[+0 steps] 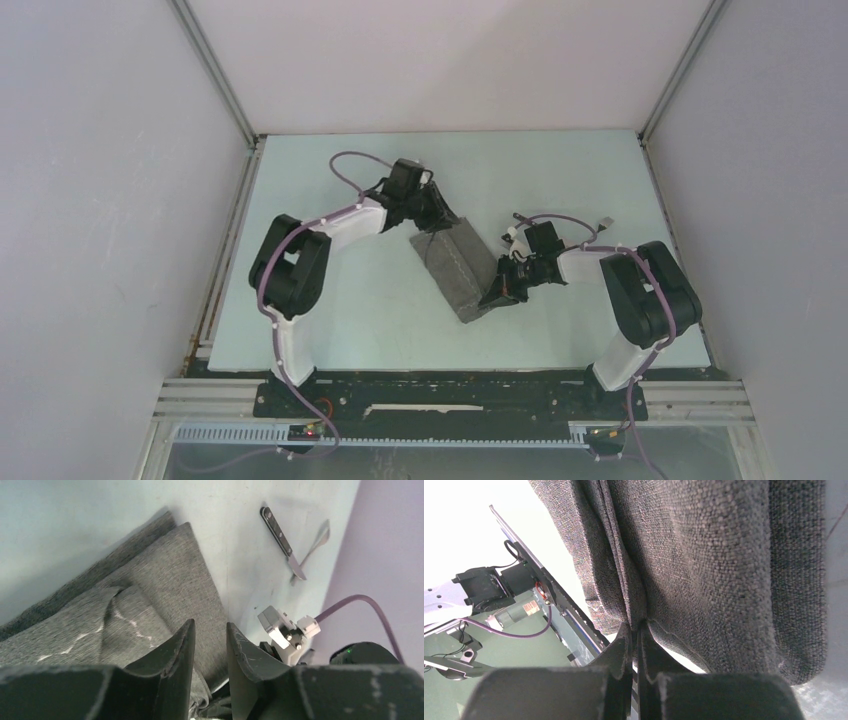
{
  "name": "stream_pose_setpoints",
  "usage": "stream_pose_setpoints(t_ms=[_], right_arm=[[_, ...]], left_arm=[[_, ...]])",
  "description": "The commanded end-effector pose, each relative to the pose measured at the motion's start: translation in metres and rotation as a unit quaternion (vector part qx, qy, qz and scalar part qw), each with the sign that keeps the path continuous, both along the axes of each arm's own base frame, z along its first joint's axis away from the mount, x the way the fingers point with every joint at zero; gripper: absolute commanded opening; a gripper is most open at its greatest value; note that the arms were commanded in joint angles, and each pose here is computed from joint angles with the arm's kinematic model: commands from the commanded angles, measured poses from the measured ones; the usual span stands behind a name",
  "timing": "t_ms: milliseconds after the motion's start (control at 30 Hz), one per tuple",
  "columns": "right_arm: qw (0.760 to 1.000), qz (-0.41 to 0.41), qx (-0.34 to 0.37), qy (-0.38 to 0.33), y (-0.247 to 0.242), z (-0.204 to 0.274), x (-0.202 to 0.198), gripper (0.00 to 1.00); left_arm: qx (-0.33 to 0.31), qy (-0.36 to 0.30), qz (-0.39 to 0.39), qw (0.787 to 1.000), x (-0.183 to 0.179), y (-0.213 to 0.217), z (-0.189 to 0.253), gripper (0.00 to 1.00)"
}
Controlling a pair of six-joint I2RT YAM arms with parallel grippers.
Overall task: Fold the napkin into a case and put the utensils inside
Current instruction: Fold the lower triangle-folded napkin at the center of the board, then smooth out the 2/3-rectangle-folded napkin at the center of the board.
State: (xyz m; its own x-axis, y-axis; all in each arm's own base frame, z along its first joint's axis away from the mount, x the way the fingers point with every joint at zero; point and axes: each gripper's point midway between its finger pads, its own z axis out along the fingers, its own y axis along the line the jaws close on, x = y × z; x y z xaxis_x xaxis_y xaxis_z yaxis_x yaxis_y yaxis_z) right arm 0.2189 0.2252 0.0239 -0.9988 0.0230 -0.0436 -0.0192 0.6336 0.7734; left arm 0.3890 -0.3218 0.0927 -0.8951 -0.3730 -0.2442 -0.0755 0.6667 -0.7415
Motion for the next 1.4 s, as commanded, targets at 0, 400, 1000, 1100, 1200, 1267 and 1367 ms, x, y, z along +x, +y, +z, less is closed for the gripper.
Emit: stream_pose_setpoints(t_ms=[0, 400, 1000, 1100, 1200, 1267, 1367], right_arm=[[1.000, 0.006, 0.001, -0.021, 0.002, 0.009, 0.007, 0.00], [1.000, 0.010, -0.004, -0.029, 0.004, 0.013, 0.004, 0.00], [0.999, 0.022, -0.016, -0.026, 0.009, 0.010, -0.005, 0.00], [0.999, 0.022, -0.018, -0.025, 0.009, 0.008, -0.005, 0.00], [0.999, 0.020, -0.019, -0.021, 0.009, 0.005, -0.005, 0.00], [0.999, 0.019, -0.018, -0.020, 0.009, 0.003, -0.004, 0.00], [1.000, 0.017, -0.019, -0.018, 0.008, 0.000, -0.003, 0.00]], left_arm=[[0.148, -0.018, -0.003, 0.989, 0.003, 0.003, -0.006, 0.33], [0.271, 0.028, -0.024, 0.962, 0.007, 0.012, -0.045, 0.27], [0.350, -0.004, -0.002, 0.937, 0.007, 0.054, -0.018, 0.26], [0.344, -0.009, 0.001, 0.939, 0.006, 0.055, -0.018, 0.26], [0.336, -0.010, -0.001, 0.942, 0.006, 0.053, -0.022, 0.26], [0.333, -0.010, -0.004, 0.943, 0.006, 0.052, -0.023, 0.29], [0.319, -0.027, -0.010, 0.947, 0.011, 0.047, -0.014, 0.37]])
